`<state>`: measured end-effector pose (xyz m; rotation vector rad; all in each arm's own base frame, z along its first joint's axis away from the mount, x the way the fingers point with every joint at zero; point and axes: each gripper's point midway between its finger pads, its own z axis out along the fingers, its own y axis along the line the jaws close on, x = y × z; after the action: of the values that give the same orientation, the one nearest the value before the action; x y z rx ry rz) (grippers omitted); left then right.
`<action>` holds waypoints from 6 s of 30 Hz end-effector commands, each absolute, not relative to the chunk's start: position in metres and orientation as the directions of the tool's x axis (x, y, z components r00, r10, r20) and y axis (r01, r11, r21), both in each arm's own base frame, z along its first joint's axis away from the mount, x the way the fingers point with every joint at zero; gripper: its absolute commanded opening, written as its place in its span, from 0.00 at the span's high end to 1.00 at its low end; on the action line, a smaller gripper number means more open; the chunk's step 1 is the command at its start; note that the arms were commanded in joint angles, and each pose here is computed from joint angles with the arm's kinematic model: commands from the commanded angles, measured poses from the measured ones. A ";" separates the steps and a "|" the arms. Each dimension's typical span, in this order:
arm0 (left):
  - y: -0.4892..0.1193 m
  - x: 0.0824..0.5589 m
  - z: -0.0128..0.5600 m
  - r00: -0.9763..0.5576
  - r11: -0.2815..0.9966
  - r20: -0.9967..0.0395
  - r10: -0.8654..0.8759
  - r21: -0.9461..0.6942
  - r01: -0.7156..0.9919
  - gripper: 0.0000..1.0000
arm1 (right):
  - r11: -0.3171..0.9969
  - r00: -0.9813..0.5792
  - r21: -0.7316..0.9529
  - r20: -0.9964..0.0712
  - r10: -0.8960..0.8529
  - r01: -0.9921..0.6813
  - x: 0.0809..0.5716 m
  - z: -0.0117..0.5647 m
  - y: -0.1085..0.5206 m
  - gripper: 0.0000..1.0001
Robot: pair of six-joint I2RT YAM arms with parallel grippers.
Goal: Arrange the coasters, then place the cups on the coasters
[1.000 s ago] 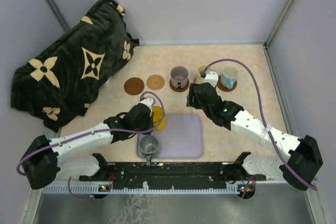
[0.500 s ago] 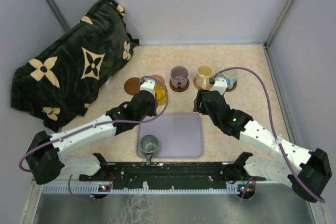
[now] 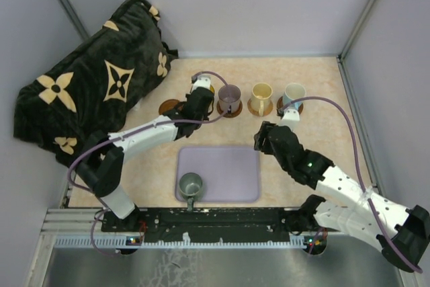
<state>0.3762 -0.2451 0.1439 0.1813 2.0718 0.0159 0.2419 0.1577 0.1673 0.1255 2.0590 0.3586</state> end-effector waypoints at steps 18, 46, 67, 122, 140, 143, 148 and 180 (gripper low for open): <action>-0.241 0.455 0.131 -0.495 0.996 -0.869 0.026 -0.019 0.084 1.00 | 0.947 -0.476 0.319 -0.839 0.264 -0.039 0.243 0.175 0.156 0.45; -0.228 0.453 0.114 -0.527 0.994 -0.844 -0.101 -0.113 -0.008 1.00 | 0.943 -0.516 0.327 -0.818 0.255 -0.052 0.242 0.161 0.165 0.46; -0.231 0.449 0.094 -0.540 0.990 -0.832 -0.122 -0.144 -0.002 1.00 | 0.941 -0.528 0.333 -0.810 0.255 -0.057 0.241 0.155 0.169 0.46; -0.236 0.449 0.153 -0.417 0.992 -0.905 -0.081 -0.114 0.054 1.00 | 0.933 -0.533 0.352 -0.805 0.261 -0.074 0.243 0.155 0.176 0.46; -0.230 0.432 0.132 -0.498 0.984 -0.851 -0.167 -0.178 -0.026 1.00 | 0.930 -0.539 0.358 -0.802 0.259 -0.086 0.245 0.155 0.182 0.46; -0.231 0.430 0.129 -0.507 0.981 -0.843 -0.180 -0.188 -0.036 1.00 | 0.930 -0.539 0.358 -0.802 0.259 -0.086 0.245 0.154 0.182 0.46; -0.233 0.430 0.127 -0.509 0.982 -0.842 -0.180 -0.188 -0.035 1.00 | 0.930 -0.541 0.359 -0.800 0.259 -0.086 0.245 0.153 0.182 0.46; -0.232 0.433 0.109 -0.503 0.991 -0.855 -0.129 -0.127 -0.039 1.00 | 0.930 -0.559 0.357 -0.790 0.251 -0.088 0.243 0.146 0.184 0.46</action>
<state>0.4196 -0.2238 0.0883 -0.0637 2.1862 -0.0740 0.2381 0.1758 0.1375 0.1004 2.1585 0.4020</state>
